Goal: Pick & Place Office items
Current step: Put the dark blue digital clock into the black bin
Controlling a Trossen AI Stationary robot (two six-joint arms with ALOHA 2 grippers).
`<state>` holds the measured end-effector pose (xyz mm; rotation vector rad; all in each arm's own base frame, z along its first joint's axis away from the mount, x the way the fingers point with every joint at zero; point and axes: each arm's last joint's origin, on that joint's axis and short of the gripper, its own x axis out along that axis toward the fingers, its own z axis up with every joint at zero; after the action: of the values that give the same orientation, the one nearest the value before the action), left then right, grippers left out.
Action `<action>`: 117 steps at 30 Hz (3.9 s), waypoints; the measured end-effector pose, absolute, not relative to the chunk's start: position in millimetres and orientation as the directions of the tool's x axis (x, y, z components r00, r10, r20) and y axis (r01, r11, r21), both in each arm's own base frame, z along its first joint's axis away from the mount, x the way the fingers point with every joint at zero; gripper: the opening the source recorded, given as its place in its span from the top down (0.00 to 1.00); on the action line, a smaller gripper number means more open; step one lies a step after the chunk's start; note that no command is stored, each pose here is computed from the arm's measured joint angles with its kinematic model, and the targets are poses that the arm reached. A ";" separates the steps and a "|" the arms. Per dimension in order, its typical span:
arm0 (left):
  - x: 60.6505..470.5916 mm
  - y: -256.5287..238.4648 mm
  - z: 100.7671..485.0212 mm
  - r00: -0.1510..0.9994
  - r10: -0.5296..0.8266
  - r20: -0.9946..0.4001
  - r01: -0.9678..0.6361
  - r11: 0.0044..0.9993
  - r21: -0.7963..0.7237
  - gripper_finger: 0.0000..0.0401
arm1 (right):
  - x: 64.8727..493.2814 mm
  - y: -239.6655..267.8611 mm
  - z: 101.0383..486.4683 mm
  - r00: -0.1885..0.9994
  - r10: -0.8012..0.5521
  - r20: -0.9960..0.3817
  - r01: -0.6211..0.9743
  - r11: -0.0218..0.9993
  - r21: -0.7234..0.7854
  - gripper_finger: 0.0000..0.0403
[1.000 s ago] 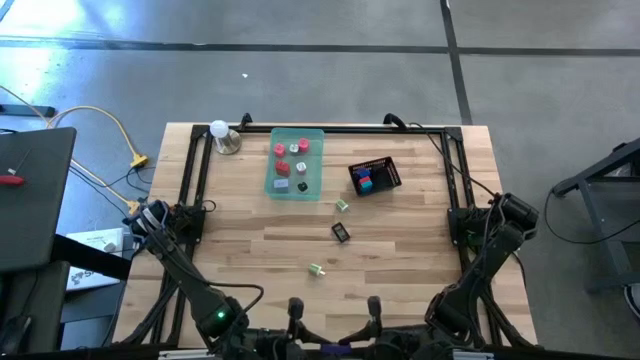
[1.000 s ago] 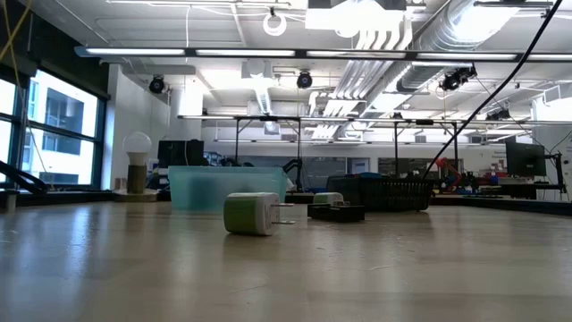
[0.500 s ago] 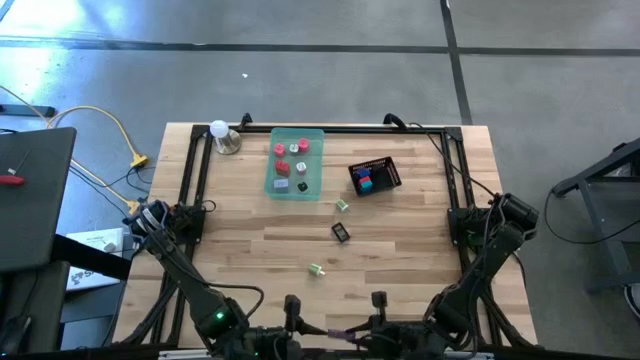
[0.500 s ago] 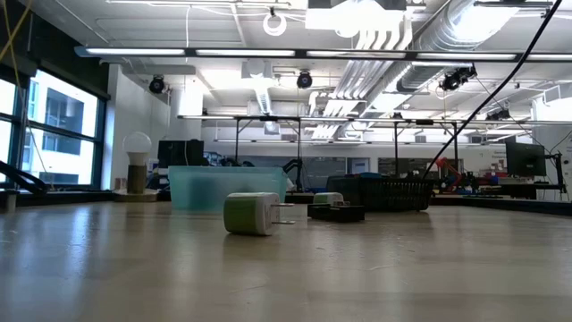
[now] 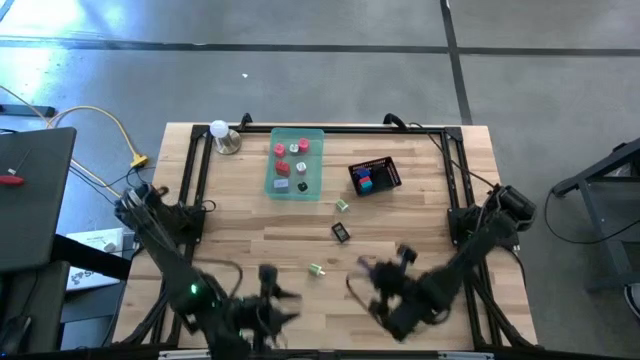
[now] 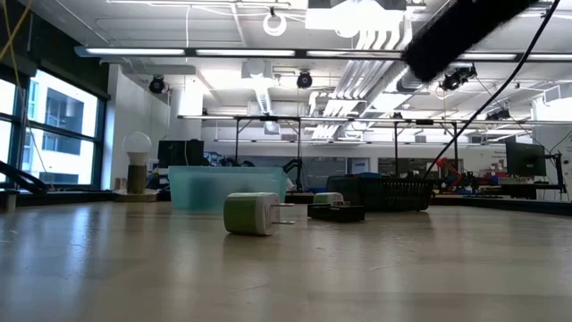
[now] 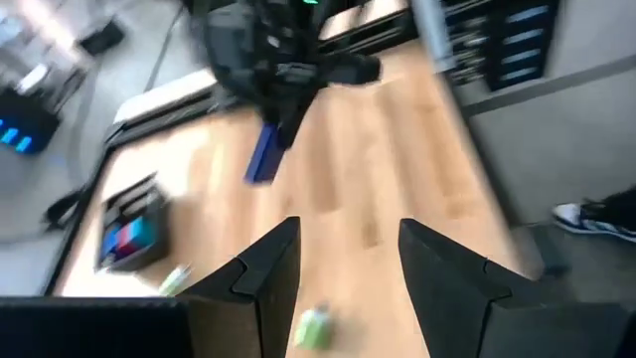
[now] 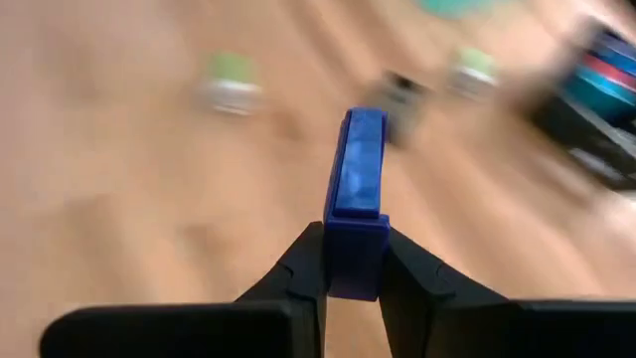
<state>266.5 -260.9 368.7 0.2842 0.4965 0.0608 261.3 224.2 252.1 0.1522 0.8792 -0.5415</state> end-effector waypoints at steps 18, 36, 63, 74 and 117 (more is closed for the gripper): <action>247.3 -61.5 302.6 0.932 0.210 -0.295 -0.217 0.976 0.007 0.64 | 285.9 112.9 274.3 0.184 -0.485 -0.855 0.403 0.830 -0.385 0.87; 245.6 -12.0 265.5 0.973 0.023 -0.229 -0.049 0.993 -0.109 0.64 | 265.9 15.9 281.9 0.196 -0.410 -0.891 0.271 0.896 -0.353 0.87; 242.2 -0.2 258.9 0.948 0.074 -0.308 -0.085 0.996 -0.023 0.64 | 264.1 -95.0 240.1 -0.070 -0.301 -0.951 -0.190 0.940 -0.283 0.87; 252.1 17.8 242.5 0.916 0.140 -0.376 -0.157 0.987 -0.016 0.64 | 271.8 -102.9 238.6 -0.001 -0.298 -0.955 -0.210 0.933 -0.291 0.87; 252.2 16.4 242.0 0.923 0.050 -0.382 -0.094 0.991 -0.099 0.64 | 301.9 -120.0 177.5 -0.073 -0.240 -0.968 -0.294 0.933 -0.209 0.75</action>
<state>252.2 16.4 242.0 -0.1162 0.3883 0.0738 301.9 -120.0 177.5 -0.4129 1.6595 0.0467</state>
